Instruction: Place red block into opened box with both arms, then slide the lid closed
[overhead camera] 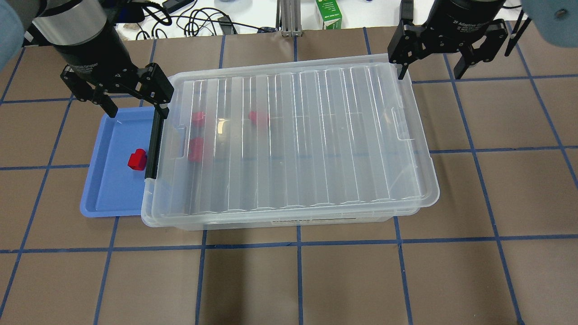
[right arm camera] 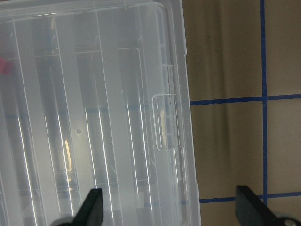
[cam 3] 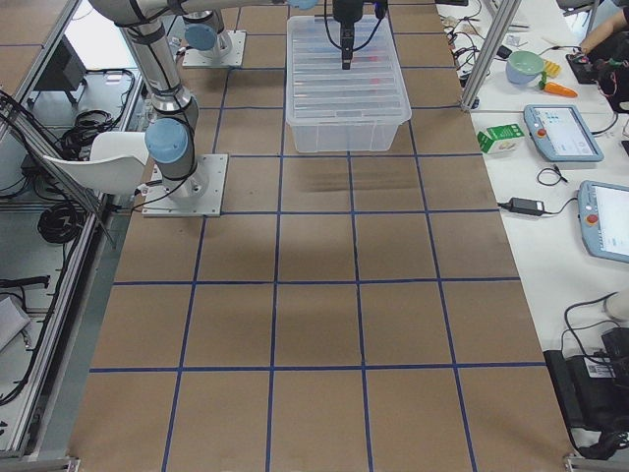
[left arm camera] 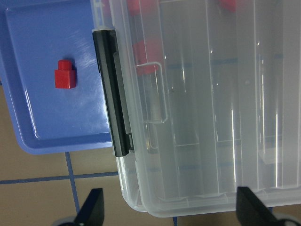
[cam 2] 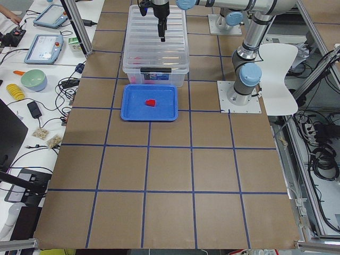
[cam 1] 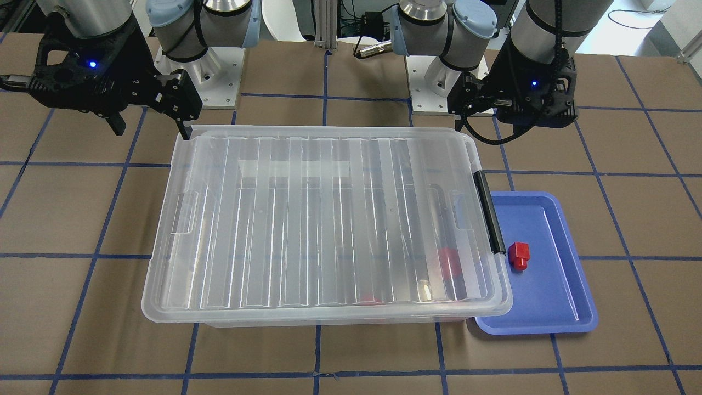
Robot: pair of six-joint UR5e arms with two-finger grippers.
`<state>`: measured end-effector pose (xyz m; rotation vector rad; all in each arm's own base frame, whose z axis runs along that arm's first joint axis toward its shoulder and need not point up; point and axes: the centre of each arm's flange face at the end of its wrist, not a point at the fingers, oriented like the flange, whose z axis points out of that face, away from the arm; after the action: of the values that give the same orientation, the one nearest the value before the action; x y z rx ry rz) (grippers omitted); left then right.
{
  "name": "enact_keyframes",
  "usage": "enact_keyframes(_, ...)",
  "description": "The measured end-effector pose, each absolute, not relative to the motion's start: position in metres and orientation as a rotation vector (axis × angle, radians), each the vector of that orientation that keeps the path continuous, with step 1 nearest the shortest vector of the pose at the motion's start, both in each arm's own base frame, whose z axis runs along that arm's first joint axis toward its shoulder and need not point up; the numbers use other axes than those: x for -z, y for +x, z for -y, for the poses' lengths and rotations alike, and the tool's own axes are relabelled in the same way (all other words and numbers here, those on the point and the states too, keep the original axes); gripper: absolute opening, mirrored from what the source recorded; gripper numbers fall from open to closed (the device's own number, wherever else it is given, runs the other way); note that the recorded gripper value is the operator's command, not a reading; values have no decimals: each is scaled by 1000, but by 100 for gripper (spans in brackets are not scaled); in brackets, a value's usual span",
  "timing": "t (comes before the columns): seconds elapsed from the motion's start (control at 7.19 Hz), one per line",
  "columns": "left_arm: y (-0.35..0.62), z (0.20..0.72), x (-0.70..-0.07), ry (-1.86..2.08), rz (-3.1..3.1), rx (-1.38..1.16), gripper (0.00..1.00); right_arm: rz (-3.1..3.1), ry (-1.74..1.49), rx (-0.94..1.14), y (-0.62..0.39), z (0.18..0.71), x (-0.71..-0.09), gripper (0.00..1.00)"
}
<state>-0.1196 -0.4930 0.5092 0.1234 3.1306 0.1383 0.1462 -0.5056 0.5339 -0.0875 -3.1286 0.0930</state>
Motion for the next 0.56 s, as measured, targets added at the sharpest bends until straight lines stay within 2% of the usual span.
enact_keyframes(0.56, -120, 493, -509, 125, -3131, -138, 100, 3128, -84, -89, 146, 506, -533, 100)
